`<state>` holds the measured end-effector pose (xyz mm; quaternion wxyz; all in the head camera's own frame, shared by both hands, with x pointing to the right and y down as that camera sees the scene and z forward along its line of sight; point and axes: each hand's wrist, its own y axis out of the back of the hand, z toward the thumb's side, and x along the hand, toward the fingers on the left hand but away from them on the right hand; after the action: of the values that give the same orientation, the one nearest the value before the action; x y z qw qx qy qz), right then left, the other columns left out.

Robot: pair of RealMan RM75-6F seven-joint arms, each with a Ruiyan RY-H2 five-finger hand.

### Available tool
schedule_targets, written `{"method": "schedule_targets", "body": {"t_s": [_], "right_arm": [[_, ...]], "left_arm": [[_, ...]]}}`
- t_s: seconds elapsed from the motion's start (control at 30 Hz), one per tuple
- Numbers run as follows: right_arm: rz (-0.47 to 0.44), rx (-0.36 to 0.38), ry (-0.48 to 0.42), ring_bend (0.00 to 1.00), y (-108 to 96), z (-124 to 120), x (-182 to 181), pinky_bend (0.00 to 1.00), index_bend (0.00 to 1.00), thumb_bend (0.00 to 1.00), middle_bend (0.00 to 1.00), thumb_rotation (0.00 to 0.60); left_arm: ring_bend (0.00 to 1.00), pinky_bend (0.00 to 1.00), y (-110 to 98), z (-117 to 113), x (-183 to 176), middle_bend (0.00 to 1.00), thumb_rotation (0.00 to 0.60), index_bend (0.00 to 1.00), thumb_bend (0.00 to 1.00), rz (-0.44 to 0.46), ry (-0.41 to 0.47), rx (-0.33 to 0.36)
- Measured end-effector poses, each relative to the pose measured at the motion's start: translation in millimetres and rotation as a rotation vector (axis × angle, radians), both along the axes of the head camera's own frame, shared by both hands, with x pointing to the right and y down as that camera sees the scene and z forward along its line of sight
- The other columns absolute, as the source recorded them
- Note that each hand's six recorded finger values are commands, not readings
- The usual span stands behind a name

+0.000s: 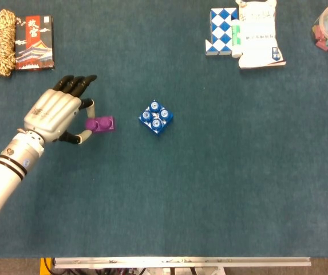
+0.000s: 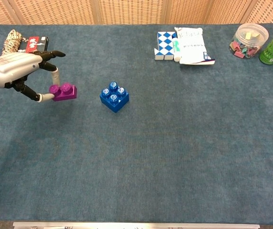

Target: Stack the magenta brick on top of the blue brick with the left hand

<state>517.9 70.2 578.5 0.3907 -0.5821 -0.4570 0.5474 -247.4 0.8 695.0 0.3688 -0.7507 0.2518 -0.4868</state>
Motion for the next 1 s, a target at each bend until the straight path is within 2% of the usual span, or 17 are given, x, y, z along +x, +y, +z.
{"method": "schedule_targets", "body": {"t_s": [0.3,0.6,0.83,1.0], "right_arm": [[0.004,-0.001,-0.002,0.26,0,-1,1,0.40,0.38,0.34,0.30,0.600],[0.010,-0.001,-0.005,0.26,0,-2,3,0.40,0.38,0.34,0.30,0.600],[0.016,-0.005,-0.008,0.26,-1,-2,5,0.40,0.38,0.34,0.30,0.600],[0.024,0.000,-0.016,0.26,-2,-4,8,0.40,0.38,0.34,0.30,0.600]], "left_arm": [[0.00,0.04,-1,-13,20,0.00,0.600,0.51,0.32,-0.049,0.019,-0.056],[0.00,0.04,-9,-18,44,0.00,0.600,0.52,0.32,-0.041,-0.004,-0.035],[0.00,0.04,-16,-17,58,0.00,0.600,0.52,0.33,-0.075,-0.045,-0.003],[0.00,0.04,-17,-15,72,0.00,0.600,0.53,0.33,-0.087,-0.030,-0.011]]}}
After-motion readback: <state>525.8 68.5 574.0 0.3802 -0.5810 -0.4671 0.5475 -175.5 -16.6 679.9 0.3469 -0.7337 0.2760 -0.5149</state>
